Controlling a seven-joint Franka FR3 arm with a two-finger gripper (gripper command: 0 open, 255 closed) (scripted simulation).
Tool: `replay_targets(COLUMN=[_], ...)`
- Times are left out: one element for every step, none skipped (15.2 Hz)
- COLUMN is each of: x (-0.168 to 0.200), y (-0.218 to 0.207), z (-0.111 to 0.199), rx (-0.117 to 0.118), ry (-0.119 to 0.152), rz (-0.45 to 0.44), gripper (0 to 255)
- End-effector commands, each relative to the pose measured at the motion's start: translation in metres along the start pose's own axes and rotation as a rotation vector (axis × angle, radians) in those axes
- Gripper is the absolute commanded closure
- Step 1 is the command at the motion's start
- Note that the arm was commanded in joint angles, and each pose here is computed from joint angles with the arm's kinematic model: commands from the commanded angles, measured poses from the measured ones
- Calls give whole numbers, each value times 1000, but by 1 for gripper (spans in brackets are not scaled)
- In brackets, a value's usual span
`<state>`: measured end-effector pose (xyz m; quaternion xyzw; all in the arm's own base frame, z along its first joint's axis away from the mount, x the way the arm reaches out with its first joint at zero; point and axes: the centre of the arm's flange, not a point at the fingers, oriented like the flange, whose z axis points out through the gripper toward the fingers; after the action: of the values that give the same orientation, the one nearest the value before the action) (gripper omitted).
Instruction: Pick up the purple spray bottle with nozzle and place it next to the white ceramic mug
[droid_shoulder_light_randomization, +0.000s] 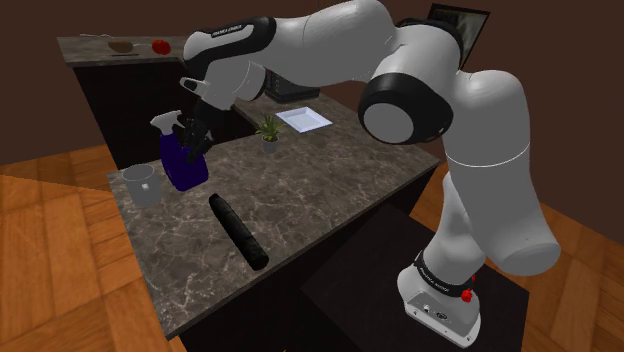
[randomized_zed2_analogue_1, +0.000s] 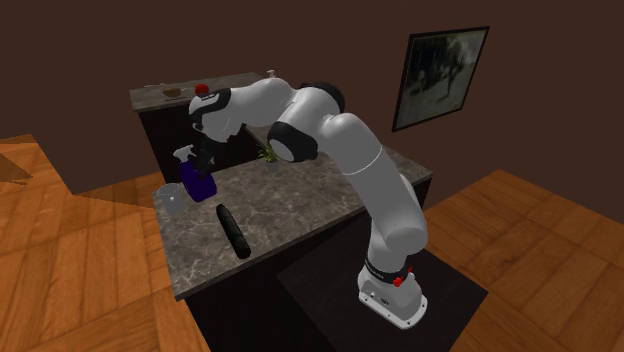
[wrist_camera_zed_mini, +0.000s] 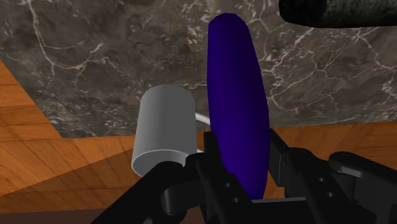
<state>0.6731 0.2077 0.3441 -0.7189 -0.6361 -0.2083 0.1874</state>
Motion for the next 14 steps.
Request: replay_targets(x=[-6, -8, -11, -14, -17, -19, -19, -19, -19, -19, -19, -19, -19, -19], y=[0, 0, 0, 0, 0, 0, 0, 0, 0, 0, 0, 0, 0, 0], z=[10, 15, 19, 24, 28, 32, 32, 32, 32, 32, 32, 32, 32, 32], rx=[-1, -1, -1, -1, -1, -1, -1, -1, -1, -1, -1, -1, -1, -1], ry=[0, 0, 0, 0, 0, 0, 0, 0, 0, 0, 0, 0, 0, 0], rz=[0, 0, 0, 0, 0, 0, 0, 0, 0, 0, 0, 0, 0, 0], gripper=[255, 255, 255, 255, 255, 255, 255, 255, 255, 255, 255, 255, 255, 255])
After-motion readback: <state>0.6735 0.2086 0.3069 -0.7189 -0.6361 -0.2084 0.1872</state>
